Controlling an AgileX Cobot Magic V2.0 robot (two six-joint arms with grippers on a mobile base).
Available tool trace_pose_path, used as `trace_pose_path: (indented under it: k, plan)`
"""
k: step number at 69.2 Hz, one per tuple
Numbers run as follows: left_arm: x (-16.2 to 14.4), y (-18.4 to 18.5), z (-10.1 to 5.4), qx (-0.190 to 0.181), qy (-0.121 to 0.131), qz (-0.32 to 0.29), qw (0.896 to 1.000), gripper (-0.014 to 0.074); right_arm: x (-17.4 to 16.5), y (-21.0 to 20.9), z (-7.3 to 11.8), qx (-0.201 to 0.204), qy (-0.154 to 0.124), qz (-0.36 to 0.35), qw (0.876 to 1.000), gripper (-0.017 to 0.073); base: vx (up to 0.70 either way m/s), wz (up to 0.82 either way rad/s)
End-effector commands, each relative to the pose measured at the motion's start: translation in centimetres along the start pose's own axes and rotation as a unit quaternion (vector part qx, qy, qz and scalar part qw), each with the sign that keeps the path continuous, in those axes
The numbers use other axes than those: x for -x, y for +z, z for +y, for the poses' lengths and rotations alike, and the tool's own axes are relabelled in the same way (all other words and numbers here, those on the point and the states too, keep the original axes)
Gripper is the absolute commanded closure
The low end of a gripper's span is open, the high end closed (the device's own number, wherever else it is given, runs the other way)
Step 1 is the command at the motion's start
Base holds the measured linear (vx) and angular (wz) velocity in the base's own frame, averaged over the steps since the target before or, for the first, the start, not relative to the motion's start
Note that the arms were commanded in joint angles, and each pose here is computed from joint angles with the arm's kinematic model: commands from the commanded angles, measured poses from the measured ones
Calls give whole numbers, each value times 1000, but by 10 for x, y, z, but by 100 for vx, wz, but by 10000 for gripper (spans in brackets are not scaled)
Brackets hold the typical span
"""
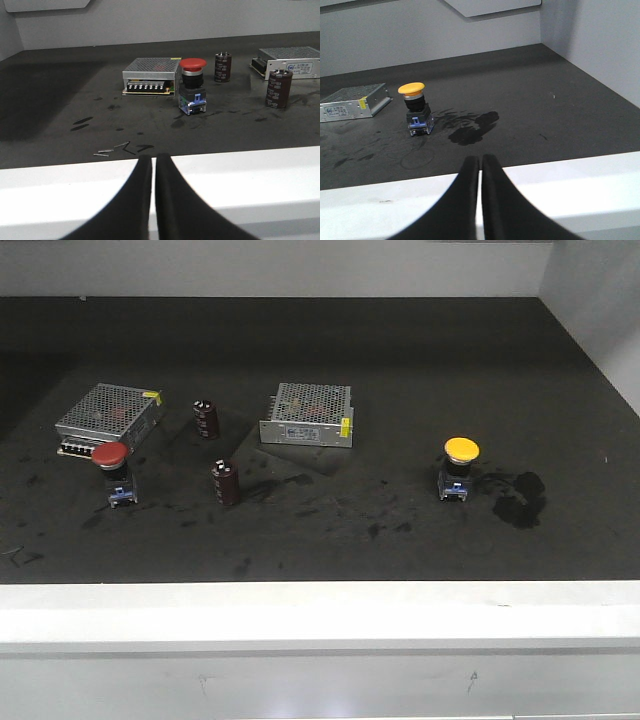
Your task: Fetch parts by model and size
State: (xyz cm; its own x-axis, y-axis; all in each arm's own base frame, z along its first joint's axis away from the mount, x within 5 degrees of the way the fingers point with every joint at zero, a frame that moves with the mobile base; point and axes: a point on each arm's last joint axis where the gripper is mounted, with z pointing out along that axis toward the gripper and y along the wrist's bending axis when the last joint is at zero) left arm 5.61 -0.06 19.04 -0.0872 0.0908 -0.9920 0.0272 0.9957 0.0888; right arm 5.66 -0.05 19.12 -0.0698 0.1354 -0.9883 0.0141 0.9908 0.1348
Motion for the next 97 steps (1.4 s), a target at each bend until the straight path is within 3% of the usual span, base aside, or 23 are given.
trace_pose_path:
  k: [1,97]
  plan:
    - [9,-1,0,-2,0,-43,999,600,5,-1,1,5,-8,-39,999,568,0,0]
    - [11,-1,0,-2,0,-51,999,600,7,-1,1,8,-13,-53,999,568,0,0]
